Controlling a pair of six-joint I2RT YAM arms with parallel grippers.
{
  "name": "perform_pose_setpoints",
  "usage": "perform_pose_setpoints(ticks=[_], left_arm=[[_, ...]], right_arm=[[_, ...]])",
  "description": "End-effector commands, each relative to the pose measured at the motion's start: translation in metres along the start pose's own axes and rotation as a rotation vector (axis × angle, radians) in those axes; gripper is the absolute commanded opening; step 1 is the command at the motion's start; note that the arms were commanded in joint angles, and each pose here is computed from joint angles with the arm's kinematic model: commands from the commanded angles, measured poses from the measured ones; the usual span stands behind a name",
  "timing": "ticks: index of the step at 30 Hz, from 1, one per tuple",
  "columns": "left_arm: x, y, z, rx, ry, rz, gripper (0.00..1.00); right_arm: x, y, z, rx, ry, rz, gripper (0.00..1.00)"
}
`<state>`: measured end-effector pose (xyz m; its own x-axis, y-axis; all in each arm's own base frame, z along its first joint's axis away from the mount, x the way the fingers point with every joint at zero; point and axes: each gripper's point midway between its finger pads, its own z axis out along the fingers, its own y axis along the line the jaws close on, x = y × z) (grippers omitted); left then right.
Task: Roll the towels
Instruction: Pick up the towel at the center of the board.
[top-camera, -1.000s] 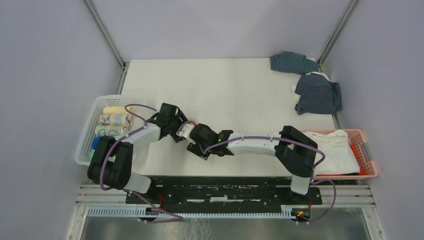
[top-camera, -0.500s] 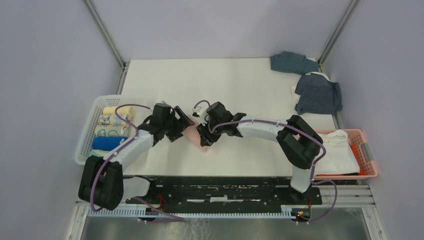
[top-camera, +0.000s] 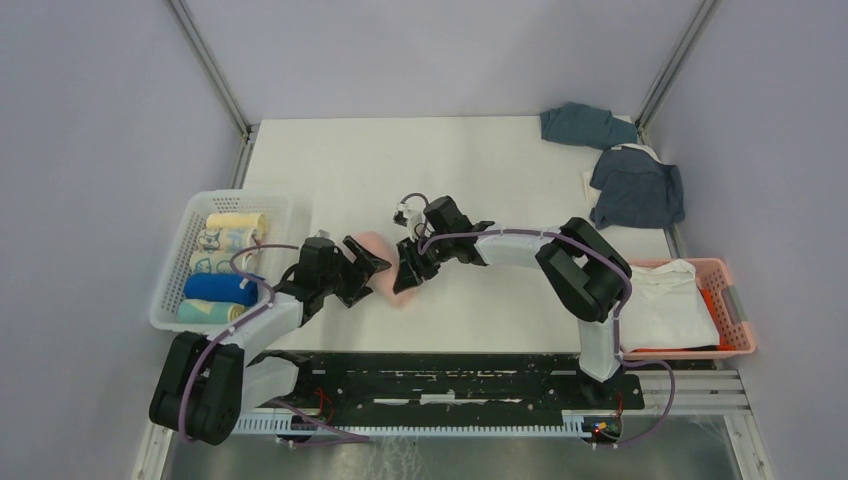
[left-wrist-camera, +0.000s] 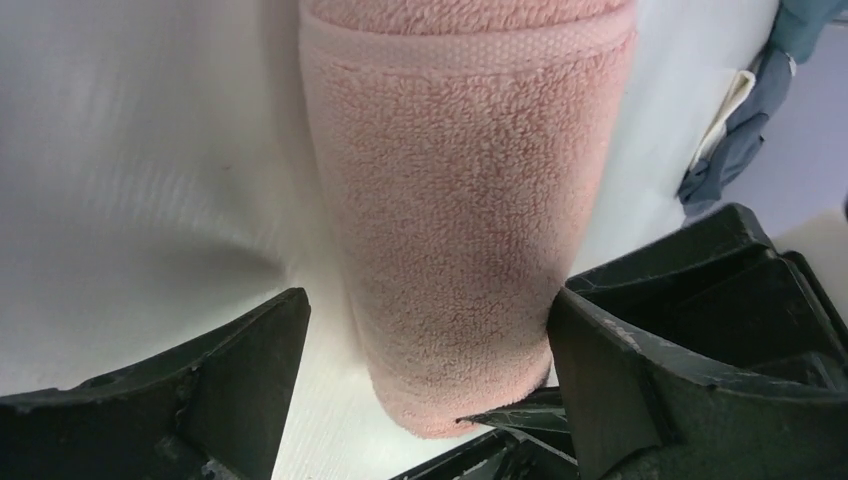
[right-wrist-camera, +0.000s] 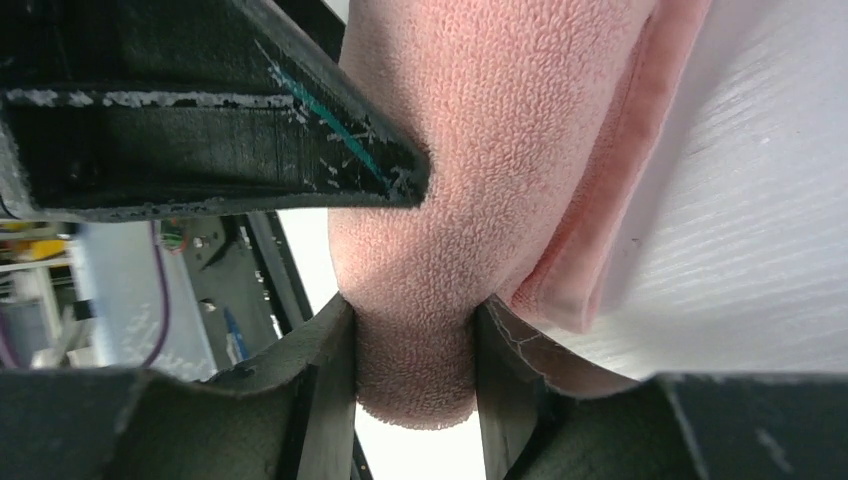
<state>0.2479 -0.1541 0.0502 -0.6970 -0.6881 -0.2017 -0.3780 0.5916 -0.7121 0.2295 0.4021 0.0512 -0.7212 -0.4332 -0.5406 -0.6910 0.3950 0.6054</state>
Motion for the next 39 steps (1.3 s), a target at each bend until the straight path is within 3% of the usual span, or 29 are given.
perform_pose_setpoints(ticks=[1,11,25,27,30,34,39], left_arm=[[0.000,-0.022,0.005,0.111,0.017,-0.046,0.94],[0.003,-0.010,0.017,0.090,0.029,-0.031,0.89],[0.020,0.028,0.043,-0.065,0.079,0.018,0.79],[0.022,0.028,0.047,-0.076,0.082,0.030,0.74],[0.021,0.026,0.051,-0.081,0.084,0.035,0.57],[0.005,0.011,0.048,-0.083,0.041,0.089,0.40],[-0.033,-0.027,0.032,-0.063,-0.055,0.205,0.31]], right_arm=[[0.033,-0.008,0.014,-0.067,0.070,0.178,0.42],[0.039,-0.026,0.022,-0.156,0.041,0.389,0.39],[0.027,-0.028,0.027,-0.172,0.034,0.407,0.39],[0.025,-0.028,0.028,-0.172,0.034,0.406,0.41],[0.020,-0.026,0.025,-0.171,0.030,0.393,0.45],[0.011,-0.018,0.008,-0.137,0.025,0.321,0.58],[-0.007,-0.011,-0.033,-0.068,-0.009,0.227,0.73]])
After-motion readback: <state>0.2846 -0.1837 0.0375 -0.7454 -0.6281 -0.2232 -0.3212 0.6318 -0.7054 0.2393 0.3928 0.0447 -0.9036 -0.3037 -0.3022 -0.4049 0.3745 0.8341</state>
